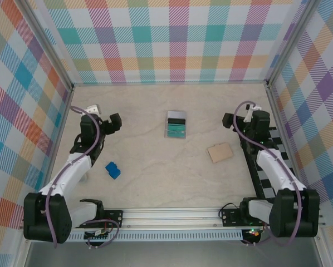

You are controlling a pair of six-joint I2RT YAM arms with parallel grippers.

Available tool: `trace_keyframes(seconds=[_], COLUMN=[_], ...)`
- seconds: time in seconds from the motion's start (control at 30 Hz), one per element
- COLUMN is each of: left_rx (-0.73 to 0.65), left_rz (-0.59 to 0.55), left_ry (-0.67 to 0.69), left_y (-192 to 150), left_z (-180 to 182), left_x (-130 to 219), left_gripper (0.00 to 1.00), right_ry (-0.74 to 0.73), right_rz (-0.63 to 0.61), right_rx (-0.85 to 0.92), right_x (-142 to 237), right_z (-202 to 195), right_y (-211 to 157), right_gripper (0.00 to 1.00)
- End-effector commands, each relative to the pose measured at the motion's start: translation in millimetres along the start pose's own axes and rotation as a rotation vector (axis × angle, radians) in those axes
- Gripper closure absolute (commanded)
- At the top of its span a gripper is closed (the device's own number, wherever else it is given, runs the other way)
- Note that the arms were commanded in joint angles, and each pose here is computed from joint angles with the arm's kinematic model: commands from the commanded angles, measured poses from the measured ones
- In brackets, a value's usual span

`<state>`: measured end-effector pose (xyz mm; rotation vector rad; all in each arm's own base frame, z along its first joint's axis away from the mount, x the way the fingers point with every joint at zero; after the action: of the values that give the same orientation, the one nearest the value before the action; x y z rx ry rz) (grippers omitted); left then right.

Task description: Take the credit cards out of the card holder

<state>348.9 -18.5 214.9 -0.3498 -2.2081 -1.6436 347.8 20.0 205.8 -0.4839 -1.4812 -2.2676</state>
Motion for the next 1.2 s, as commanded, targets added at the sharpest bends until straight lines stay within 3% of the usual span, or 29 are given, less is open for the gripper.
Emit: trace_keyframes(seconds=[0.0,0.17,0.43,0.73,0.83,1.17], left_rx=[0.165,0.182,0.216,0.243,0.251,0.277], left_rz=[0.213,0.357,0.444,0.509,0.527,0.575], left_ry=[0.058,0.128,-0.004,-0.083,-0.086,-0.123], left_y=[-22,-28,-44,-61,-67,-81], left_z=[6,9,-10,-21,-21,-32], left_x=[20,31,29,27,27,23], left_gripper=[0.0,0.0,0.0,0.0,0.0,0.0], right_ry=[-0.163,-0.126,-0.202,-0.392,-0.451,-0.327], right_rz=[0.259,0.391,0.584,0.68,0.701,0.807], right_rx=[-0.237,-0.279,-0.357,-0.25,-0.203,-0.129], right_x=[24,31,3,-26,-32,-40], right_z=[-14,-5,-19,-35,-38,11], right_y=[-32,-48,-90,-117,-126,-165], right_gripper=[0.0,0.0,0.01,0.2,0.21,0.3])
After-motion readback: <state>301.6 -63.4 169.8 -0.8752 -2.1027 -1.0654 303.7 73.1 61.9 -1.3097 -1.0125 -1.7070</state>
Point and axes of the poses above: each hand's point on the last joint's axis, 136 mm out from that joint toward the fingers, its own x axis back along the fingers, its own z axis along the line the jaws close on, y = z × x, the point moved 3 cm from there along x, back along the fingers, and after that the axes turned 2 degrees about -x, right-handed, at the moved point
